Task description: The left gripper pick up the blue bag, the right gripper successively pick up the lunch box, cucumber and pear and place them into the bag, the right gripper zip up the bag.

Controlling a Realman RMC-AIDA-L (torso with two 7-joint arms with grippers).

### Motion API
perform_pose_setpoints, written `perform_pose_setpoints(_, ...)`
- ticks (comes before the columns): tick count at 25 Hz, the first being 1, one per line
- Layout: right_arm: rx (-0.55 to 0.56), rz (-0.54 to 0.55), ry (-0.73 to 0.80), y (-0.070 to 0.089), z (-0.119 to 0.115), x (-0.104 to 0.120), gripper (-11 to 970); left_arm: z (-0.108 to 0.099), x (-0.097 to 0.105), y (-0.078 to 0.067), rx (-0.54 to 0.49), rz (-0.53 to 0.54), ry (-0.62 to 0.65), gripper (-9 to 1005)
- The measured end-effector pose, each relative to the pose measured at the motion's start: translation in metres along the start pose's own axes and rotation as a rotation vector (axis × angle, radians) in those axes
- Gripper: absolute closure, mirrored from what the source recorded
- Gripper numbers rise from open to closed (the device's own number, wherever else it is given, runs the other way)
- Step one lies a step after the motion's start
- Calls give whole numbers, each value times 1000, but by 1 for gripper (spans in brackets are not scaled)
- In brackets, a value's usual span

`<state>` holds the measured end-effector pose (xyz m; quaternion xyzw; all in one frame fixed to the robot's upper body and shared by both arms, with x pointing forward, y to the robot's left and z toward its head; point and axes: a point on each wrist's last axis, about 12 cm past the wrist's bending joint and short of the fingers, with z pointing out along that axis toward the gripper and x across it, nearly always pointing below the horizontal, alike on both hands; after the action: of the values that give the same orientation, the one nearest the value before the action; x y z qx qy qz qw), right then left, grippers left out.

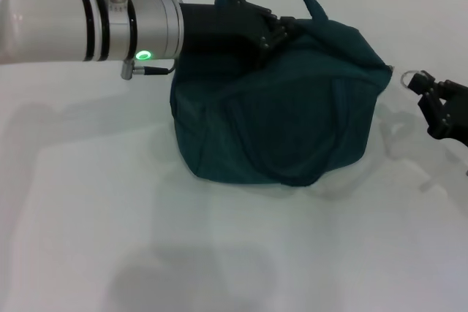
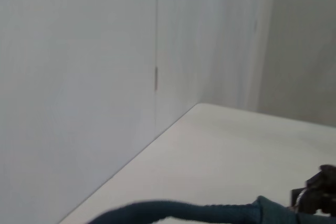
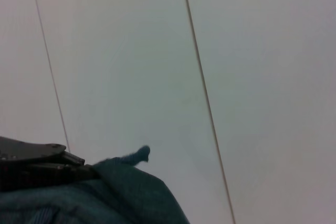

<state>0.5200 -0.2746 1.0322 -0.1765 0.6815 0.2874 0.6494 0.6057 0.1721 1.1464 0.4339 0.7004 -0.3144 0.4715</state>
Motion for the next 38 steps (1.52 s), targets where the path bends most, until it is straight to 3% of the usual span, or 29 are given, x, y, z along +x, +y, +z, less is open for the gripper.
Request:
perform_pose_setpoints(8,-69,105,76,-11,-9,-5,882,0,7,-4,15,-16,-6,855)
perform_pose_setpoints(11,-91,113,78,-14,-19,-8,664,0,7,-4,14,-12,-7,810)
perform_pose_setpoints(13,-122,105,55,-15,-29,-13,587,-1,7,-4,13,-8,-14,734)
perform_pose_setpoints(17,-201,100,-38,-12,-55,-26,432,-7,9,-8,26,-2,-78,715)
perform_pose_setpoints(18,-249,99,-119,-9,-67,-36,410,-10,8,-10,33,-2,-112,710)
perform_pose_setpoints(22,-334,92,-207,-5,-74,-51,321,-31,8,-16,56,-11,-283,691)
perform_pose_setpoints(26,-421,82,-248,-2,-58,-63,319,-56,26,-30,75,-9,-464,642)
perform_pose_setpoints(32,-494,58,-246,6,-18,-70,316,-81,74,-50,-24,-71,-683,522)
perform_pose_setpoints(38,-535,15,-135,19,23,-63,324,-90,115,-75,-111,-25,-693,355)
